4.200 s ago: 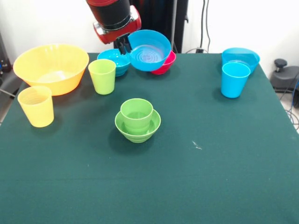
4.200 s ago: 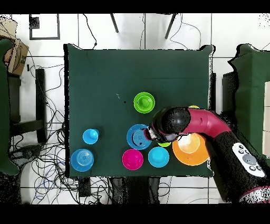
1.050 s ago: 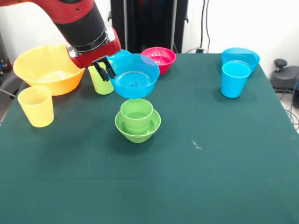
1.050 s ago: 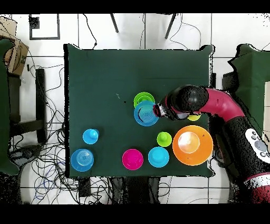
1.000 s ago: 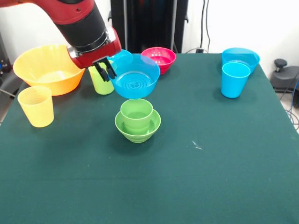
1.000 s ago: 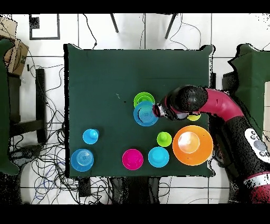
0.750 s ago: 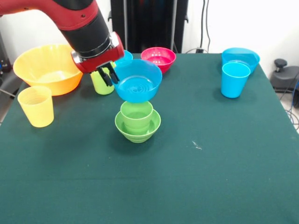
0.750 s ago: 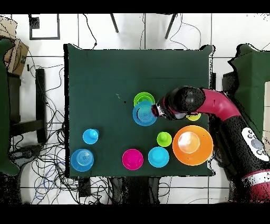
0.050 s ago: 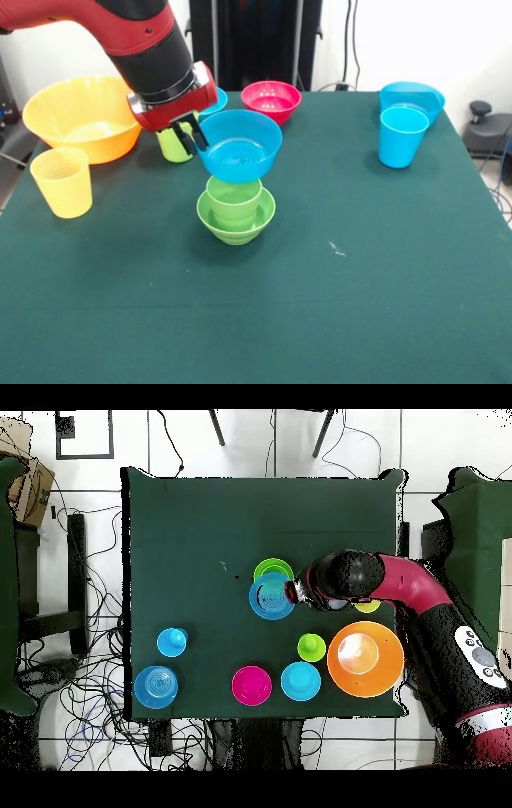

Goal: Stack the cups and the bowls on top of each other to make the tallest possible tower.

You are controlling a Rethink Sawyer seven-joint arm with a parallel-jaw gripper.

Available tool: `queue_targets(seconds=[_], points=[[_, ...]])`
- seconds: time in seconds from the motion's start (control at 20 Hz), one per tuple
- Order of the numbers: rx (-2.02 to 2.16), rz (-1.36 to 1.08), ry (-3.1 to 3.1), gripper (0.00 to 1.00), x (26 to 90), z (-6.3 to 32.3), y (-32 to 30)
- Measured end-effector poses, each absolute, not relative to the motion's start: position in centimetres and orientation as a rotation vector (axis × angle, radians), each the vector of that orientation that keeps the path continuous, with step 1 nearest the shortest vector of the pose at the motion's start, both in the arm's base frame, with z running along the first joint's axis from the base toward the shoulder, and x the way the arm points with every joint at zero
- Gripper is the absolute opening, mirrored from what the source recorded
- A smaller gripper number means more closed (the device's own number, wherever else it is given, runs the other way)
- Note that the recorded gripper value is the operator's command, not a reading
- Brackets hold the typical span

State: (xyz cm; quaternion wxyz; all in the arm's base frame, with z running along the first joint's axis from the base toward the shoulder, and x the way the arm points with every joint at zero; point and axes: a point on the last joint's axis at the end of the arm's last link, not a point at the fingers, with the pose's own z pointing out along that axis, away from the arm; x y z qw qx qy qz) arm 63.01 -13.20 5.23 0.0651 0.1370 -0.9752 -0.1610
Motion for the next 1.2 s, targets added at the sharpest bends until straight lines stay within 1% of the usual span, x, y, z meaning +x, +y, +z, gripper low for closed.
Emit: queue_targets(seconds=[1.2], points=[[0.413,-0.465,-3.051,0.00,64.1,4.8,-12.9]])
